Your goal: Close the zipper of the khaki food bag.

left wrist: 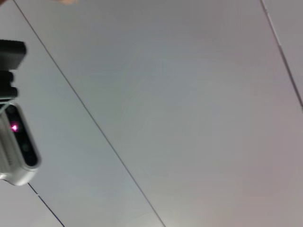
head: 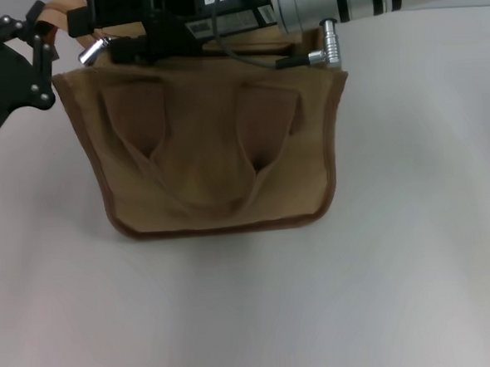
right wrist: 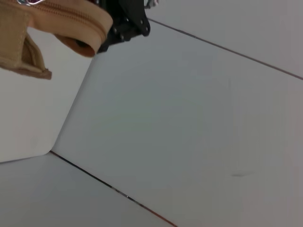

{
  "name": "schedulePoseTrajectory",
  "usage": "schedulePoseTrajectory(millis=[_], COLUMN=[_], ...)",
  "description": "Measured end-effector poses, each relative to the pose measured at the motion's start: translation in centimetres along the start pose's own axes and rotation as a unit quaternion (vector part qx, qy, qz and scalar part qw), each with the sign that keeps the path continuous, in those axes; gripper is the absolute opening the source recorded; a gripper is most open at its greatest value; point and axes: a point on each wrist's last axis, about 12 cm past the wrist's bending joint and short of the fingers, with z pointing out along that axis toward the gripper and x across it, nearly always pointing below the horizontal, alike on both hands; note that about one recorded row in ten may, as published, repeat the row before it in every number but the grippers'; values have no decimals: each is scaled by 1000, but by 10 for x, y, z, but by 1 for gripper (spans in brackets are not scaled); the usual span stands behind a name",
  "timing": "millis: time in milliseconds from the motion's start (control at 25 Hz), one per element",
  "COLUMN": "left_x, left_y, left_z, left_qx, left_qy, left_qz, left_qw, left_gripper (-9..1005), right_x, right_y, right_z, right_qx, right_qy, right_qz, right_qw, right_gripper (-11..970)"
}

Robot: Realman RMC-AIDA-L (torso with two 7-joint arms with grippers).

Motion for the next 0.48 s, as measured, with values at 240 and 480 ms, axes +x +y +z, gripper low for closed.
schedulePoseTrajectory(millis=[240, 480], left_x=[0, 0], left_y=[3, 3], left_z=[0, -2], left_qx=[-2, -6], left_qy=[-1, 0], left_qz=[-9, -9], left_qw=[1000, 1000], left_gripper=[33, 34], right_x=[2, 2], right_y=[0, 1], right_z=[-2, -8], right_qx=[-9, -10], right_qy=[6, 4], right_qz=[4, 6], right_qw=[1000, 1000], right_gripper=[775, 775])
